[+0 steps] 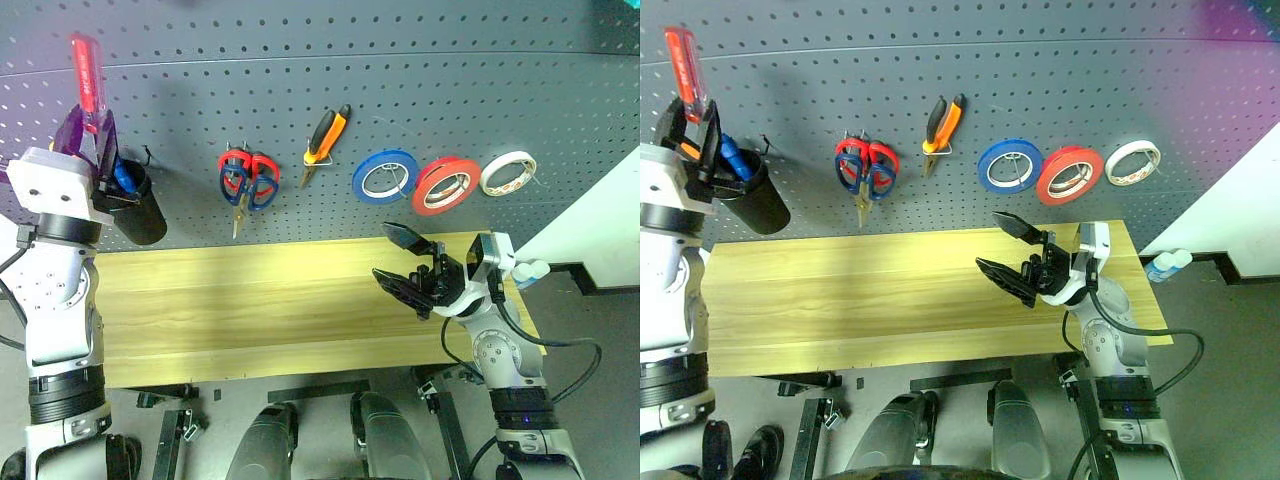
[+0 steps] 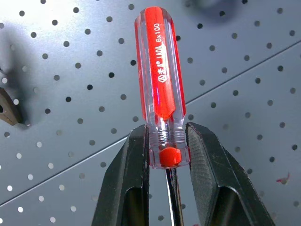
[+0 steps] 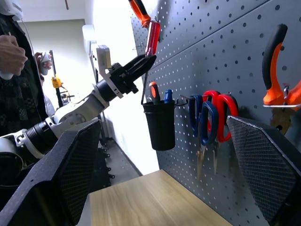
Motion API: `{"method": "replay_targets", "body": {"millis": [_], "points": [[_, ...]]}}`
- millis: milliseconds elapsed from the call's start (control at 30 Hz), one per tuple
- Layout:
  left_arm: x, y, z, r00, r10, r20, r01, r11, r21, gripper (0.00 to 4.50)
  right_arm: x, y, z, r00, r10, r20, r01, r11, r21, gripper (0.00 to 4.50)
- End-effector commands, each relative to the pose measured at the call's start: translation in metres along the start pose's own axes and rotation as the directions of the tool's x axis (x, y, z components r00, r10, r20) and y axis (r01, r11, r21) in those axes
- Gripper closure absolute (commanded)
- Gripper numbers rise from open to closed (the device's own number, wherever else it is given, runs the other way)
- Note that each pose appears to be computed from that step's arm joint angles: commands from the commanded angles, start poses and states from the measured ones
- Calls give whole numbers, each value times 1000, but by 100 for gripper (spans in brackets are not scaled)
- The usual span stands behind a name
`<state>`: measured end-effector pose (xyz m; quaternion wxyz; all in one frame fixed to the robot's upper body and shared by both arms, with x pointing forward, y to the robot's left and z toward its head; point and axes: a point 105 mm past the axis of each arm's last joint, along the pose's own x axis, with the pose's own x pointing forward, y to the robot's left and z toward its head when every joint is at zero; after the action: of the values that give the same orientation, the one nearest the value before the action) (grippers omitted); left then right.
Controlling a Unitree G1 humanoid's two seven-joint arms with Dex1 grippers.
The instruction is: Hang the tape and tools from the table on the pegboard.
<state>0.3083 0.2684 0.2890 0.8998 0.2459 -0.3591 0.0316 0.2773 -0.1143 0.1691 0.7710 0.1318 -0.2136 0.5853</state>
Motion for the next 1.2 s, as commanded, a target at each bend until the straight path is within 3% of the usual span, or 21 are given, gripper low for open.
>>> {"method": "replay_targets", "body": {"millis": [33, 600, 700, 1100, 1200], "points": [[8, 13, 15, 997, 31, 64, -33, 999, 29, 369, 4, 3, 12, 999, 22, 33, -21, 999, -37, 0], [6, 6, -22, 999, 40, 6, -40, 998, -41, 369, 0, 0, 13, 1000, -8, -8, 7, 999, -39, 0], [-2, 0, -27, 999, 48, -16, -49, 993, -111, 369, -1, 0, 12, 1000, -11, -20, 10, 999, -40, 0], [-25, -6, -35, 995, 75, -67, -88, 975, -206, 4, -1, -1, 13, 999, -22, -32, 21, 999, -35, 0], [-26, -7, -33, 995, 75, -62, -87, 973, -212, 1, 0, -1, 13, 999, -21, -29, 20, 999, -30, 0]]}}
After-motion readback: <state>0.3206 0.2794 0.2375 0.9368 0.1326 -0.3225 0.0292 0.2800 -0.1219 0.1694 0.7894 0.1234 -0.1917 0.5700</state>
